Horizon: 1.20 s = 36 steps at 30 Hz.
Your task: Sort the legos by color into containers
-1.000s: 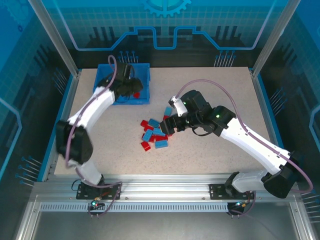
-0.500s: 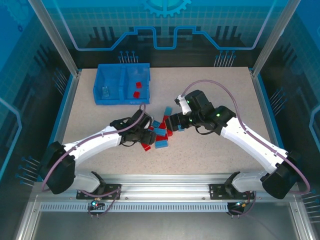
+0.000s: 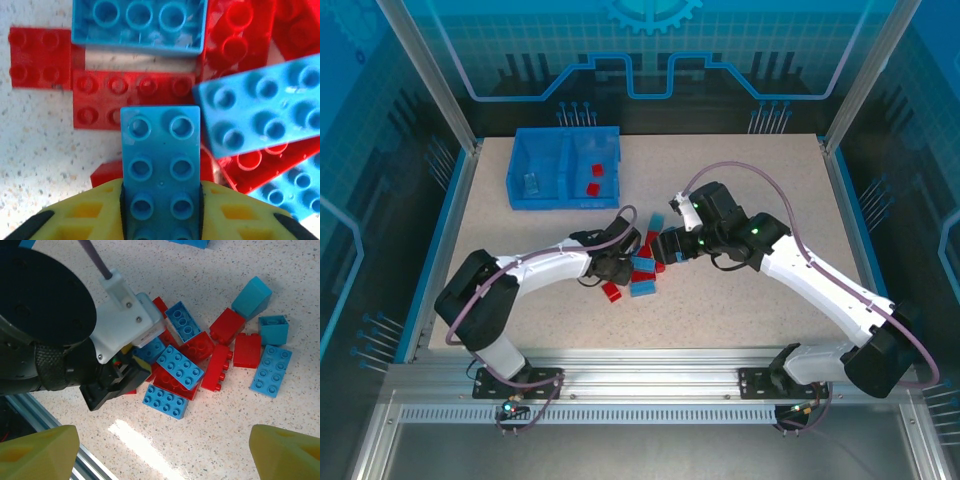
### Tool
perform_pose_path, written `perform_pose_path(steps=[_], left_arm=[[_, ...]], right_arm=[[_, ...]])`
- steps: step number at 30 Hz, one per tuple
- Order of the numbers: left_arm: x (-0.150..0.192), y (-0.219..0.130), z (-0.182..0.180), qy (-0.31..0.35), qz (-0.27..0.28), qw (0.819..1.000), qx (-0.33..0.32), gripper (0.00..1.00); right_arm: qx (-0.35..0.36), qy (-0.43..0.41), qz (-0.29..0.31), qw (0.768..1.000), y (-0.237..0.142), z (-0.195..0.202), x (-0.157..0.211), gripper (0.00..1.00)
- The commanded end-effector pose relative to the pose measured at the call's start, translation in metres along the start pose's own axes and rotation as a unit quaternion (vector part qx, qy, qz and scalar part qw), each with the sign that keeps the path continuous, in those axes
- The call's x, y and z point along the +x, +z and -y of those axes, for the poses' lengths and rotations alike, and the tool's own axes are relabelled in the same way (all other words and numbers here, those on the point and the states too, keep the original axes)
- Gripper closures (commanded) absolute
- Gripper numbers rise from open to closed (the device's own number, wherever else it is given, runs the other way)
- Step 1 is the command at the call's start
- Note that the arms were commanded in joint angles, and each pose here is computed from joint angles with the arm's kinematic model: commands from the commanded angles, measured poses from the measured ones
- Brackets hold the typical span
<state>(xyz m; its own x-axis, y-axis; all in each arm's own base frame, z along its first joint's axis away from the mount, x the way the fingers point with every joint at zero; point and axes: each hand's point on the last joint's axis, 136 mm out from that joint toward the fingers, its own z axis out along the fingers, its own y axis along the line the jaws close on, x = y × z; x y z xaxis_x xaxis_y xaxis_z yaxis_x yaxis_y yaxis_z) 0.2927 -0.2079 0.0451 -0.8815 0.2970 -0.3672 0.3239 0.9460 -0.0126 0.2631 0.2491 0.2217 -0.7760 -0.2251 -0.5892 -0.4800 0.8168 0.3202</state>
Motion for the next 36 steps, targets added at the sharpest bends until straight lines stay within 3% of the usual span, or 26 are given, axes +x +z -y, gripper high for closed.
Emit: perform_pose_path(steps=[1, 6, 11, 16, 20, 24, 28, 32, 36], left_arm=[[-0.008, 0.003, 0.000, -0.009, 0.006, 1.000, -0.002, 0.69], [-0.012, -0.013, -0.005, -0.023, 0.028, 0.999, -0.008, 0.73], [-0.042, -0.070, -0.023, -0.050, 0.115, 0.992, -0.021, 0.74], [-0.085, -0.116, -0.090, -0.135, 0.199, 0.969, -0.058, 0.74], [-0.120, -0.133, -0.175, -0.241, 0.248, 0.933, -0.101, 0.76], [-0.152, -0.127, -0.246, -0.337, 0.260, 0.895, -0.130, 0.76], [-0.169, -0.099, -0.306, -0.394, 0.216, 0.874, -0.185, 0.79], [-0.176, -0.060, -0.337, -0.428, 0.176, 0.868, -0.180, 0.75], [-0.184, -0.033, -0.334, -0.428, 0.157, 0.878, -0.148, 0.59]], right_arm=[[0.003, 0.012, 0.001, 1.000, -0.003, 0.004, 0.001, 0.10], [0.001, 0.015, 0.002, 1.000, -0.003, 0.003, 0.001, 0.10], [-0.005, 0.013, 0.008, 1.000, -0.004, 0.000, -0.005, 0.10], [-0.014, 0.013, 0.011, 1.000, -0.004, -0.004, -0.010, 0.10], [-0.022, 0.015, 0.014, 1.000, -0.006, -0.008, -0.012, 0.10], [-0.023, 0.018, 0.017, 0.999, -0.013, -0.009, -0.012, 0.11], [-0.020, 0.019, 0.027, 0.999, -0.026, -0.009, -0.008, 0.11], [-0.022, 0.022, 0.036, 0.999, -0.037, -0.009, -0.004, 0.11], [-0.018, 0.020, 0.045, 0.999, -0.050, -0.009, -0.004, 0.10]])
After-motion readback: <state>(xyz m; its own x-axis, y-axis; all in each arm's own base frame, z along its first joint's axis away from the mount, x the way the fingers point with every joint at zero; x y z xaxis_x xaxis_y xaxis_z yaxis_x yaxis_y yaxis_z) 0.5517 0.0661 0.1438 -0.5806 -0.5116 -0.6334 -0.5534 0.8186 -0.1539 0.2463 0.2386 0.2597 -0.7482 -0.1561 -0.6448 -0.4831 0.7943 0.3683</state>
